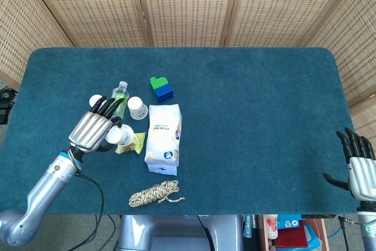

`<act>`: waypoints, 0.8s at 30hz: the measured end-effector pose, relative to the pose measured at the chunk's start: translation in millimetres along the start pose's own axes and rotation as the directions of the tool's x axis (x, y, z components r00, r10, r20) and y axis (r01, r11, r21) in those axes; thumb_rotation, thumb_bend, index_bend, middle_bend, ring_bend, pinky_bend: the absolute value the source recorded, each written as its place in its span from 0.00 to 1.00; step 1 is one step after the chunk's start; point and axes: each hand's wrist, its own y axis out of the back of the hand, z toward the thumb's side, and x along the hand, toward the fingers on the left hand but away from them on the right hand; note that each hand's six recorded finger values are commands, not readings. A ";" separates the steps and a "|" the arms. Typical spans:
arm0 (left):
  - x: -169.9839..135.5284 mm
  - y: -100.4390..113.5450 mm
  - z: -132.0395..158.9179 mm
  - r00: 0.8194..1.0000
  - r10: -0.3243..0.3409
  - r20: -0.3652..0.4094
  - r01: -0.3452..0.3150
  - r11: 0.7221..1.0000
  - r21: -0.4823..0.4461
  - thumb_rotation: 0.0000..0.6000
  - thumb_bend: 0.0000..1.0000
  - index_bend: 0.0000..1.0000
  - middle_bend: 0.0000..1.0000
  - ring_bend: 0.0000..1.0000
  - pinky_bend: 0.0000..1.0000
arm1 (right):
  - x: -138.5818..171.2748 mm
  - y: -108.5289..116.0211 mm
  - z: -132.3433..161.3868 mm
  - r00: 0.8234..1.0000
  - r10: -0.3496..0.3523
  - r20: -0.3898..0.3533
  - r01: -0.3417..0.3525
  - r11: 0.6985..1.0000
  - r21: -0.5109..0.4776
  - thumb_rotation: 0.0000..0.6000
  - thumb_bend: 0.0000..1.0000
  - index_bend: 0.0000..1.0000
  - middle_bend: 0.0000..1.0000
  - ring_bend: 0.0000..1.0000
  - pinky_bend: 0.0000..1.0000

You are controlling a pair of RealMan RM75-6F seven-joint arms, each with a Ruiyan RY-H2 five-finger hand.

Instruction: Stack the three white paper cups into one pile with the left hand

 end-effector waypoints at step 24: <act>108.8 -1.0 -6.5 0.992 -0.012 -0.123 0.016 0.999 0.032 1.00 0.22 0.50 0.00 0.00 0.00 | -8.4 1.3 -19.4 0.999 0.005 0.042 -0.002 0.998 -0.066 1.00 0.00 0.00 0.00 0.00 0.00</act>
